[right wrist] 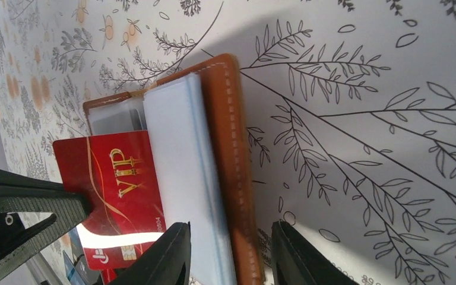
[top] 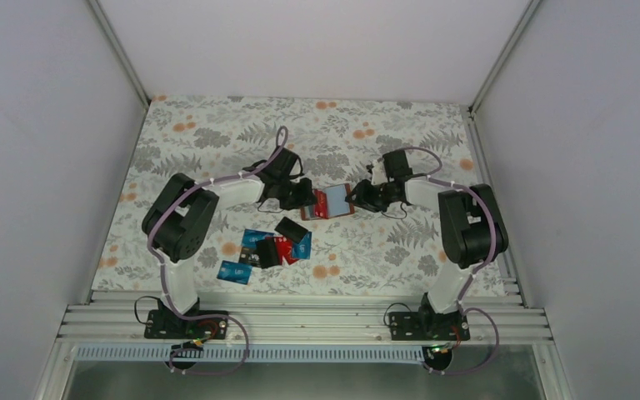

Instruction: Put the credit cards into the card holder

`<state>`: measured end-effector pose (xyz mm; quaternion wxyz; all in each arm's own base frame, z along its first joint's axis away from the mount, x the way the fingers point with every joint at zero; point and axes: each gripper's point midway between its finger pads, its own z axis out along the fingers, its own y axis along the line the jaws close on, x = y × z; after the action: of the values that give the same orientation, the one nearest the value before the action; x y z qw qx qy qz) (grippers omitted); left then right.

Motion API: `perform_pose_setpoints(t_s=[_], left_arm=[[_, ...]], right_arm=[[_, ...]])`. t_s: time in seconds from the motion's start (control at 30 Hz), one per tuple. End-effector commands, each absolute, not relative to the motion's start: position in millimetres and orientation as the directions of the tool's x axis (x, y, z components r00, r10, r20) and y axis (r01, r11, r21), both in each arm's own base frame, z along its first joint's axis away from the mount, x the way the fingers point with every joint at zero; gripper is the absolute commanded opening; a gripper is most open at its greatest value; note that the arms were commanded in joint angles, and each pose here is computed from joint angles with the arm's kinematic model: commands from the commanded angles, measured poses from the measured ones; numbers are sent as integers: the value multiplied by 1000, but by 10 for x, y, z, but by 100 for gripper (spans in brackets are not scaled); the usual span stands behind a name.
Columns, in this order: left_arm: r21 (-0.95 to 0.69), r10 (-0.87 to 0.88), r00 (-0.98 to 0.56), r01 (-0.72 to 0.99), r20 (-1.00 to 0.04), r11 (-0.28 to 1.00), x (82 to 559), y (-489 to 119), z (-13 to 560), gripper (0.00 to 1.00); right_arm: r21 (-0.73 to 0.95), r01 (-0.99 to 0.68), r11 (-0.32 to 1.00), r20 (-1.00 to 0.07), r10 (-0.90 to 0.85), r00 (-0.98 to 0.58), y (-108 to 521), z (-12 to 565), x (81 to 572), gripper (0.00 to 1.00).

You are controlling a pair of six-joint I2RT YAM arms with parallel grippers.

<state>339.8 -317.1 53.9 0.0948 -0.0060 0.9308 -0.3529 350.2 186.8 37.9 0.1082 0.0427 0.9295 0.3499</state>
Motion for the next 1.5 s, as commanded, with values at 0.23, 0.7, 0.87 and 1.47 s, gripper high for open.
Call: perform_pose_setpoints(t_s=[0.23, 0.7, 0.87, 1.47], left_arm=[[-699, -88, -989, 19, -117, 715, 3443, -3224, 501, 2], [-701, -82, -990, 25, -118, 713, 3492, -3197, 442, 2], [-695, -72, -989, 39, -129, 718, 3542, -3190, 431, 2], [-693, -43, -987, 76, -152, 717, 3624, -3198, 438, 2]], right_arm=[[671, -34, 741, -191, 128, -973, 1917, 325, 3566, 35], [666, -25, 746, -163, 112, -980, 1908, 189, 3490, 32], [665, -22, 746, -151, 106, -983, 1912, 134, 3460, 32], [650, -12, 760, -131, 97, -987, 1890, 8, 3437, 32]])
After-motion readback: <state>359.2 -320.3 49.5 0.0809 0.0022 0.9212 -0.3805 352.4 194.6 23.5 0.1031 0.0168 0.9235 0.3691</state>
